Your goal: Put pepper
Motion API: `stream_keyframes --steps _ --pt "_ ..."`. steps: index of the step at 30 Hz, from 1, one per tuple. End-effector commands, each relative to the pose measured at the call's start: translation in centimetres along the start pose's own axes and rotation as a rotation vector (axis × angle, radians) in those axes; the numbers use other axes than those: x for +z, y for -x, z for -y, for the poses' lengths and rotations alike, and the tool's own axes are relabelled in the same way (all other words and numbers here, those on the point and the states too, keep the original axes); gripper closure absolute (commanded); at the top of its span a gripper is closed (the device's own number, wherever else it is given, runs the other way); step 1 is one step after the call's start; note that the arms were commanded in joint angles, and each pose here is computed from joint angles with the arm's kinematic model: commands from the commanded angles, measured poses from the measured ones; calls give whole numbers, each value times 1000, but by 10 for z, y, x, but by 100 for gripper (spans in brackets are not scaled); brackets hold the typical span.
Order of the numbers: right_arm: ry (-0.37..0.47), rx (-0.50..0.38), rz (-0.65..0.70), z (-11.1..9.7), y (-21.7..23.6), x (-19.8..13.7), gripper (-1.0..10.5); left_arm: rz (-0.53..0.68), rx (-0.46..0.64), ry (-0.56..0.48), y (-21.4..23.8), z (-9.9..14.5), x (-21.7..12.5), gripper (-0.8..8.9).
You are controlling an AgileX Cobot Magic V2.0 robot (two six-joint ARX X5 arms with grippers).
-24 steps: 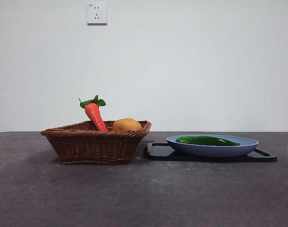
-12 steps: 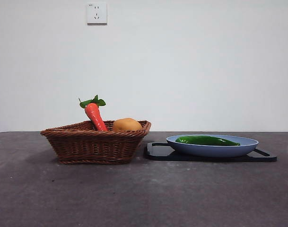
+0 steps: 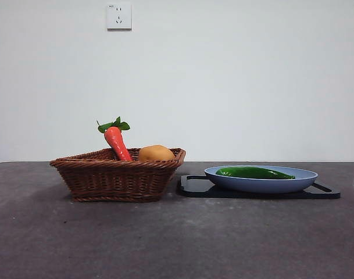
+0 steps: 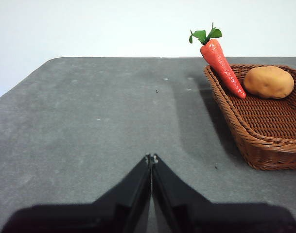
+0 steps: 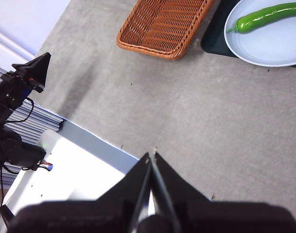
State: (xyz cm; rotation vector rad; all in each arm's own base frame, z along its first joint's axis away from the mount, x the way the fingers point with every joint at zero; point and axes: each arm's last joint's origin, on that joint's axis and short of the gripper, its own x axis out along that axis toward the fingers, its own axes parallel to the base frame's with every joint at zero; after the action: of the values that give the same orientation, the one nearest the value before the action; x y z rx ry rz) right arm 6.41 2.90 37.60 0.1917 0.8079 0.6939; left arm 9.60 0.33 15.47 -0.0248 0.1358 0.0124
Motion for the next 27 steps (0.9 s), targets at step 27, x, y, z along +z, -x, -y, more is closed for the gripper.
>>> stream_keyframes --steps 27 --pt "385 -178 503 2 13 -6 936 -1 6 7 -1 0 -3 805"
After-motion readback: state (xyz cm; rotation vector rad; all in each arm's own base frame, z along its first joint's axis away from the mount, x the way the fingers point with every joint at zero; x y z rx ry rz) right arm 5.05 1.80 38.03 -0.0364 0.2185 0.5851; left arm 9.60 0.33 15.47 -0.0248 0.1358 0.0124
